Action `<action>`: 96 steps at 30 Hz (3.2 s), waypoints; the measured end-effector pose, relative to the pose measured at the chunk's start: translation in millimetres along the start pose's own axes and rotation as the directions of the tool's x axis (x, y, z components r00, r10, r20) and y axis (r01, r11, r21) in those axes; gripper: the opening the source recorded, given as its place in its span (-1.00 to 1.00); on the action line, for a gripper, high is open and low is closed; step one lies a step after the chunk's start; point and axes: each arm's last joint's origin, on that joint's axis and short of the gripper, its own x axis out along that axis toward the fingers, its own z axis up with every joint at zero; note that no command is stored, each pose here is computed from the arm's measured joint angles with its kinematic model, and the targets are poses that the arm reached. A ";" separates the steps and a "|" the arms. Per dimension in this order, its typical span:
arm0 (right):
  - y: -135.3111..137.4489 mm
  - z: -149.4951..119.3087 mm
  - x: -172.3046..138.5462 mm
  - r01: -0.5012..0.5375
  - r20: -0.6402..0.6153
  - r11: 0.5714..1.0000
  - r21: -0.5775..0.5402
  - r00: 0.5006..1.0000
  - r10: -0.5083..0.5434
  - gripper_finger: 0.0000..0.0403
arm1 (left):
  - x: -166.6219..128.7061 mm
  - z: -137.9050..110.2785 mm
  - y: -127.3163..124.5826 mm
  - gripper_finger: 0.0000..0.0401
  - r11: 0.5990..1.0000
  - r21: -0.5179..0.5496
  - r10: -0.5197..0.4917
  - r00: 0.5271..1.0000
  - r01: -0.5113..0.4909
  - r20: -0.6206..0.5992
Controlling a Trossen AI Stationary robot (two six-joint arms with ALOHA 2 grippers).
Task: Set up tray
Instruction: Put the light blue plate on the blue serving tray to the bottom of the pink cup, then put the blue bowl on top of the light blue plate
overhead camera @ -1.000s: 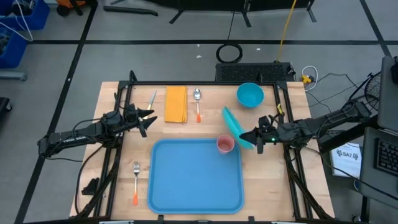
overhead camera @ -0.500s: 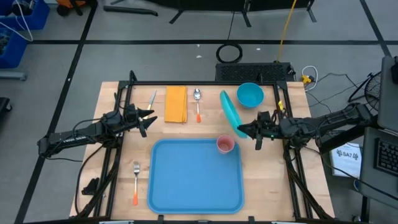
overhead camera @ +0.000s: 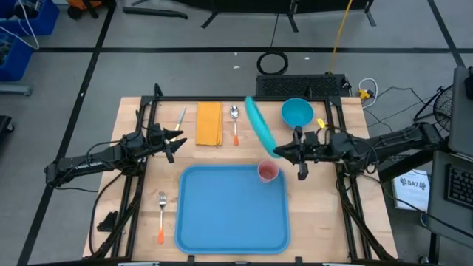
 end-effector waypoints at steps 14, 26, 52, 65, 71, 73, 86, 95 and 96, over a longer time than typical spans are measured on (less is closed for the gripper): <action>71.4 13.3 101.8 -0.262 -0.378 0.964 -0.036 0.897 0.229 -1.00 | 0.0 0.0 0.0 0.01 1.000 0.000 0.000 1.000 0.000 0.000; 121.0 -40.1 118.6 -0.234 -0.657 0.946 0.225 0.680 0.325 -1.00 | 0.0 0.0 0.0 0.01 1.000 0.000 -0.001 1.000 0.001 0.000; 172.4 -95.1 85.0 0.076 -0.782 0.927 0.366 0.565 0.263 -1.00 | 0.0 0.0 0.0 0.01 1.000 0.000 0.000 1.000 0.000 0.000; 164.9 -110.9 79.8 0.162 -0.800 0.905 0.394 0.546 0.250 -0.79 | 0.0 0.0 0.0 0.01 1.000 0.000 0.000 1.000 0.000 0.000; 174.4 -101.5 87.0 0.038 -0.708 0.868 0.495 0.598 0.377 -0.68 | 0.0 0.0 0.0 0.01 1.000 0.000 0.000 1.000 0.000 0.000; 175.9 -99.3 88.4 0.005 -0.686 0.867 0.499 0.613 0.392 -0.65 | 0.0 0.0 0.0 0.01 1.000 0.000 0.000 1.000 0.000 0.000; 159.7 -66.6 89.4 -0.091 -0.602 0.943 0.320 0.749 0.276 -0.65 | 0.0 0.0 0.0 0.01 1.000 0.000 0.000 1.000 0.000 0.000; 110.5 -20.1 60.6 0.155 -0.631 0.985 0.074 0.773 -0.074 -0.65 | 0.0 0.0 0.0 0.01 1.000 0.000 0.000 1.000 0.000 0.000; 102.6 -13.6 57.7 0.195 -0.613 0.980 0.033 0.779 -0.134 -0.65 | 0.0 0.0 0.0 0.01 1.000 0.000 0.000 1.000 0.000 0.000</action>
